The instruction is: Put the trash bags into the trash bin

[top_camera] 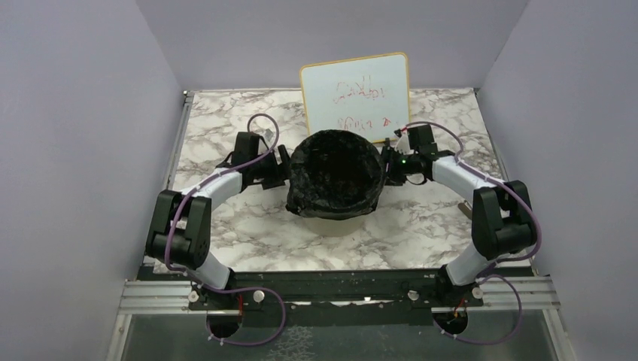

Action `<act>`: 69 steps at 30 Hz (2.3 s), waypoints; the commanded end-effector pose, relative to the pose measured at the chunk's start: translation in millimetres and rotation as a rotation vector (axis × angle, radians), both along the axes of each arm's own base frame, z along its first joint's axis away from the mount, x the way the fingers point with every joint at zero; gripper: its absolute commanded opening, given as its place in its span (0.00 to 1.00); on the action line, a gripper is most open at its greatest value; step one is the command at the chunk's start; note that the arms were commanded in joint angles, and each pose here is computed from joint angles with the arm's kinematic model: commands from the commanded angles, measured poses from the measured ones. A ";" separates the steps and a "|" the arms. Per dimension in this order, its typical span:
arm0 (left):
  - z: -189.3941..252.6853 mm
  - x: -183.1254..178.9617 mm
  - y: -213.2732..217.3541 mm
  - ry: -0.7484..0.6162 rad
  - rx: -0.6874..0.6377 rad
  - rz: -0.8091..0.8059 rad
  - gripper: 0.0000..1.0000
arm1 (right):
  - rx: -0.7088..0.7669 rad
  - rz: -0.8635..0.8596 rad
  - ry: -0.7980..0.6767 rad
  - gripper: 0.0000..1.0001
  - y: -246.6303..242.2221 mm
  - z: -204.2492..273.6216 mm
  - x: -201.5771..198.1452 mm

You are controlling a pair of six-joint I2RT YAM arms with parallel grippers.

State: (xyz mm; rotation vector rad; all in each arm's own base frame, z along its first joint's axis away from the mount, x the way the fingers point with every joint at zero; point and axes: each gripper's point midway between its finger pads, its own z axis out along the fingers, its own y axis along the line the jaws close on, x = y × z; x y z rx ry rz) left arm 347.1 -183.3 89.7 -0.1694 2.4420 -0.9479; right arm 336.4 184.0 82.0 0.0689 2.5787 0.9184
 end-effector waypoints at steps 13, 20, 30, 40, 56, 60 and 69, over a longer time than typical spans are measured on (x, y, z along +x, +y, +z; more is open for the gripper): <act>77.1 -25.0 89.0 -0.190 0.221 0.254 0.85 | -0.281 -0.242 -0.175 0.51 -69.6 56.0 -17.9; 110.4 -42.0 71.4 -0.241 0.113 0.130 0.84 | -0.133 -0.221 -0.424 0.51 -55.9 160.2 -19.4; 69.0 -91.9 58.7 -0.132 0.008 0.105 0.83 | -0.035 0.147 -0.575 0.51 36.6 240.2 -60.3; 52.8 -115.2 22.4 -0.098 -0.233 -0.044 0.83 | -0.335 0.323 -0.507 0.50 105.0 172.4 -91.5; 6.5 -112.4 8.6 0.013 -0.212 -0.092 0.81 | -0.544 0.429 -0.345 0.50 132.5 52.7 -102.2; 5.7 -106.5 7.9 -0.002 -0.217 -0.061 0.79 | -0.586 0.448 -0.295 0.50 133.1 26.1 -107.5; -8.0 -110.2 4.6 0.036 -0.212 -0.061 0.75 | -0.585 0.479 -0.264 0.50 137.8 -2.9 -114.2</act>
